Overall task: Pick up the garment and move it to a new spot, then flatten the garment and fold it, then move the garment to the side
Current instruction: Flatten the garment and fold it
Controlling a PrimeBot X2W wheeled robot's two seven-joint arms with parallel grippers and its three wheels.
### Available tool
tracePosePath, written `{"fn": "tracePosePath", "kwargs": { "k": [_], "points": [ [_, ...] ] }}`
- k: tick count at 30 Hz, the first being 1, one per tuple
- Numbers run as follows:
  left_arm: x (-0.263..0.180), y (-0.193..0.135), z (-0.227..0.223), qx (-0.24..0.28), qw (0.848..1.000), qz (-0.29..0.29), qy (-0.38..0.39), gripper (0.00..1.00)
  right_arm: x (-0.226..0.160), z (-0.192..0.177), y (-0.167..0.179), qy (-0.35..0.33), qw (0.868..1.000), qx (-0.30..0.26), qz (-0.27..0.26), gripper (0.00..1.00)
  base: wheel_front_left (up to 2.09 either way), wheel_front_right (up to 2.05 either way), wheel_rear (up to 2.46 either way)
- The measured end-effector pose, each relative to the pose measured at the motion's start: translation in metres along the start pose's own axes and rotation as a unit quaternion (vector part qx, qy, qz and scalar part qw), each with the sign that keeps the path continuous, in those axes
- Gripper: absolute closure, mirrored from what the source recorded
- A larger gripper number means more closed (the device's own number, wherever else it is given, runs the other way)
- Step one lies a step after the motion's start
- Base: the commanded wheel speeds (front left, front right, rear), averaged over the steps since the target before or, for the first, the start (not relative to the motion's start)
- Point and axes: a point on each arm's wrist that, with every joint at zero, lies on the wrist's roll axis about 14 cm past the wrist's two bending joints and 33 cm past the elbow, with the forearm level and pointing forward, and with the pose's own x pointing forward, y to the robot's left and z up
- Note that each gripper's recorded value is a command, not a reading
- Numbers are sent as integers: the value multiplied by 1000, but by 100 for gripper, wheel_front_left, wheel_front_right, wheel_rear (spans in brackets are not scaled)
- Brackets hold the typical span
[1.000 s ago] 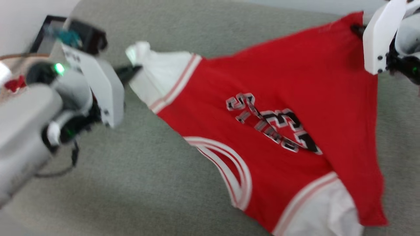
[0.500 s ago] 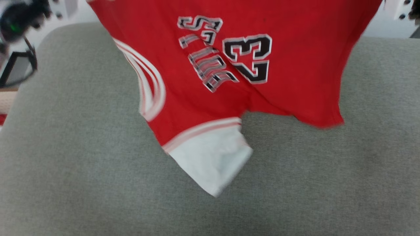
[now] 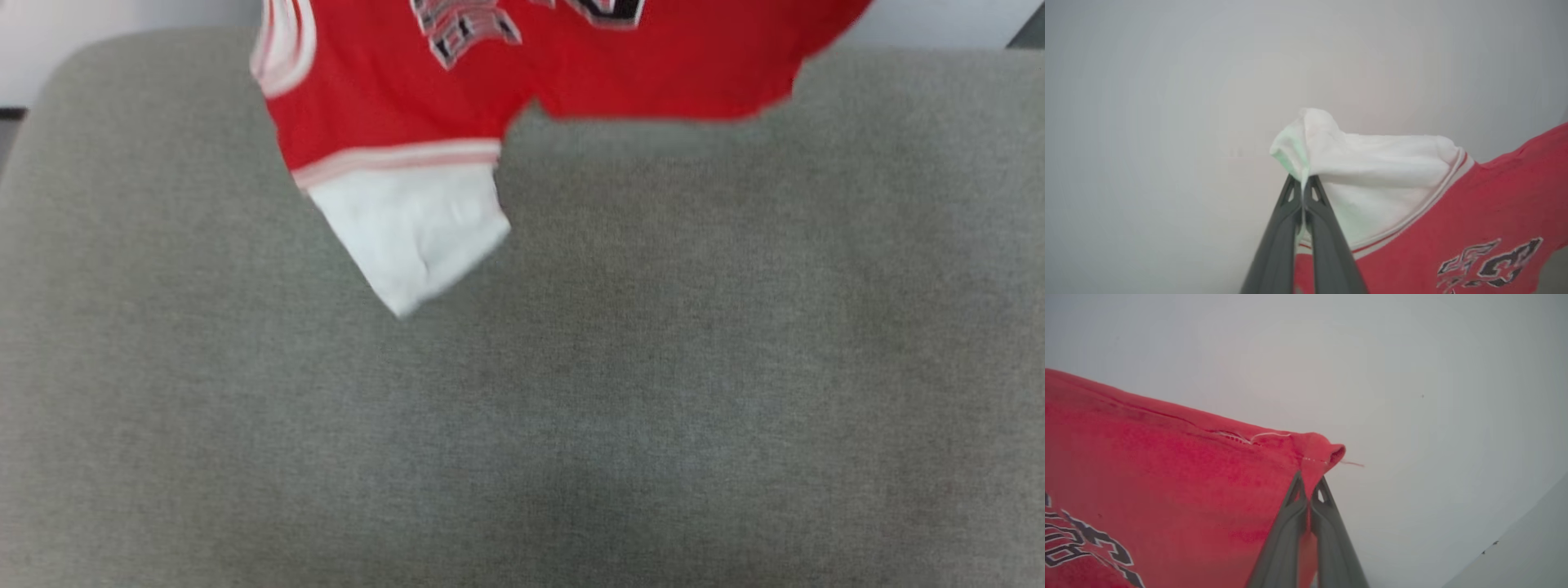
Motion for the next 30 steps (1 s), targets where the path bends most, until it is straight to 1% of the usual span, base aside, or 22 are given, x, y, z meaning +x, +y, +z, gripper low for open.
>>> {"fn": "tracePosePath", "kwargs": {
  "k": [5,8,13,16,20,22,27,30],
  "points": [
    [28,-1,32,26,995,10,-94,100,23,6,-14,-57,998,-18,-26,100,0,0,0],
    [47,-2,38,34,990,17,-134,100,38,-3,-20,-86,995,-23,-37,100,0,0,0],
    [73,-5,45,46,978,25,-201,100,55,-12,-31,-146,986,-53,-57,100,0,0,0],
    [87,-12,42,49,974,18,-219,100,64,-27,-38,-154,983,-69,-67,100,0,0,0],
    [103,-16,19,36,977,12,-212,100,77,-67,-34,-121,988,-77,-64,100,0,0,0],
    [107,-18,4,39,978,4,-203,100,82,-90,-29,-95,991,-76,-59,100,0,0,0],
    [107,-26,-82,24,993,-11,-113,100,78,-144,-17,-14,996,-71,-44,100,0,0,0],
    [93,-28,-117,5,998,-16,-55,100,66,-167,-3,26,997,-68,-28,100,0,0,0]
  ]
}}
